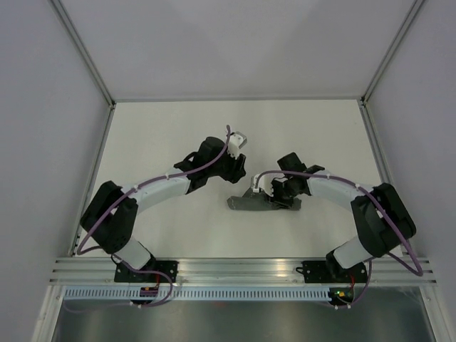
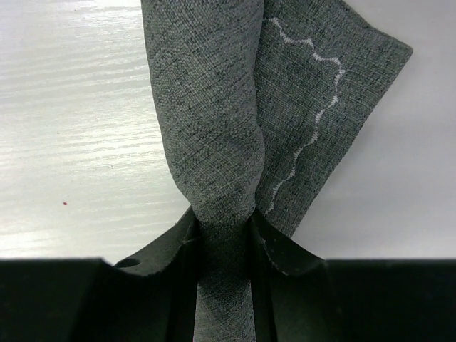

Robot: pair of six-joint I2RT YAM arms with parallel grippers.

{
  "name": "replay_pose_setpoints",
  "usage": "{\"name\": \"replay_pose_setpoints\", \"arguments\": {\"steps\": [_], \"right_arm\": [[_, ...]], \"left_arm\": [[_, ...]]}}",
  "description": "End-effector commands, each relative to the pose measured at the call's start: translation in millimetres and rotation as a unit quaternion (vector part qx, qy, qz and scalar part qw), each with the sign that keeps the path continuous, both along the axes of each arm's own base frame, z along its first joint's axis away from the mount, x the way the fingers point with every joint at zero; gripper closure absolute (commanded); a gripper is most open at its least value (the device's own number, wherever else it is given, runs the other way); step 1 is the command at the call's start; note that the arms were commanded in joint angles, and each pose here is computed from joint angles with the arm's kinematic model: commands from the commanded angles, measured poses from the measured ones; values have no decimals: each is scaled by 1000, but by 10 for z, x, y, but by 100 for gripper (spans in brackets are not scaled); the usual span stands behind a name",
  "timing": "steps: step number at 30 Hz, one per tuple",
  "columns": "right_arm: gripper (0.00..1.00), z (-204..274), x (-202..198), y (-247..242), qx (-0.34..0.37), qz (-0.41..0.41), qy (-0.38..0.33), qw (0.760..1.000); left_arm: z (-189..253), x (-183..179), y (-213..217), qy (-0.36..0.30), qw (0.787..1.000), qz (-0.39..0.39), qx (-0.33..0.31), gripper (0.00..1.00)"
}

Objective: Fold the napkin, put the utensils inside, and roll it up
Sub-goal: Roll the napkin with the utensil

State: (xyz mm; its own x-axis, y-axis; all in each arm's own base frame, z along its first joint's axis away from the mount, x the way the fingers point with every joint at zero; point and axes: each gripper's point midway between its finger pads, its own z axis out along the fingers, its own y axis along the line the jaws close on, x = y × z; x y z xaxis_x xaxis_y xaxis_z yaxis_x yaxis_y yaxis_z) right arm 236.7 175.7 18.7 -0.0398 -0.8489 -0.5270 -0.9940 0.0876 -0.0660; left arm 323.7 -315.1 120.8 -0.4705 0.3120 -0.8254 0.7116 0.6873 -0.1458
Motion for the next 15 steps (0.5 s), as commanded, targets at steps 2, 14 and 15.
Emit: {"name": "replay_pose_setpoints", "arguments": {"steps": [2,14,15], "right_arm": [[74,-88,-173,-64,-8,26,121,992],[75,-260,14,-75,-9,20,278,960],[75,-295,-5,-93,-12,18,295,955]], "left_arm": [[437,90,196,-82,991,78,-66,43],[271,-608,-20,-219,975,2,41,39],[230,-660,-69,-225,973,-9,54,39]]}}
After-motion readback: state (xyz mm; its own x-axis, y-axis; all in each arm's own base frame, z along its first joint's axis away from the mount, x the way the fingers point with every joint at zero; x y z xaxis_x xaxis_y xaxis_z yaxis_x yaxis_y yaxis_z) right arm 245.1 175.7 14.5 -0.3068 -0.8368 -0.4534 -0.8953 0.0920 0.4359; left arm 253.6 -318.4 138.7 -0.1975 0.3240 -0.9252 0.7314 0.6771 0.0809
